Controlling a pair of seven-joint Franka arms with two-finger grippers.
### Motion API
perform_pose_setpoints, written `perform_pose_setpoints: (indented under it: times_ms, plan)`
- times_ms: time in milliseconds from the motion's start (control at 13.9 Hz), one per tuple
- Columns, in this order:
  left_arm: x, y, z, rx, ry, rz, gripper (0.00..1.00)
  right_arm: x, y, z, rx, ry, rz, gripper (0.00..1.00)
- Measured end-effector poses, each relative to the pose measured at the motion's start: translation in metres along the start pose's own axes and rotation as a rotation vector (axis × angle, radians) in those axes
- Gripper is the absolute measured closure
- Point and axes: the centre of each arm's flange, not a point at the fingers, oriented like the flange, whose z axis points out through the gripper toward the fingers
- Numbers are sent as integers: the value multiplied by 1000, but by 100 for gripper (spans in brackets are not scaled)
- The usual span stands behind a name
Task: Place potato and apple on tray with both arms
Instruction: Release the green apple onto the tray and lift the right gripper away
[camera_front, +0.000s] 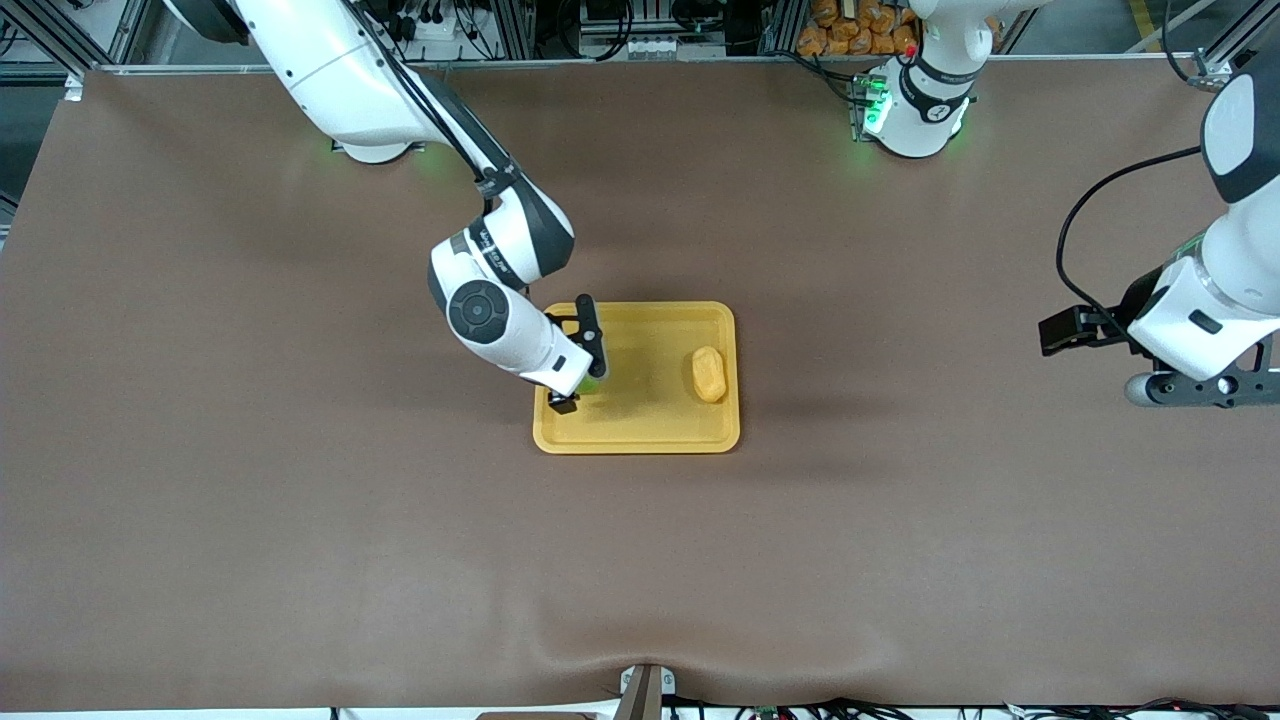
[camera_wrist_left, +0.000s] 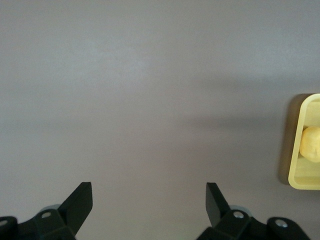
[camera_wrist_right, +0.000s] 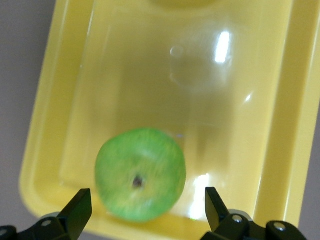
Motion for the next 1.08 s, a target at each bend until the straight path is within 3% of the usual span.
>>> perform_pose_setpoints:
  times_ms: [359,717,1076]
  plan:
    - [-11,-12,-19,9,16,-1,0,-45,4,-58,52,-10,141,0]
    - [-31,-15,-47,26,23,-7,0,-134,9,-148,32,6,422,0]
    - [-40,-11,-56,27,26,-3,0,-186,-9,-249,-111,24,817,0]
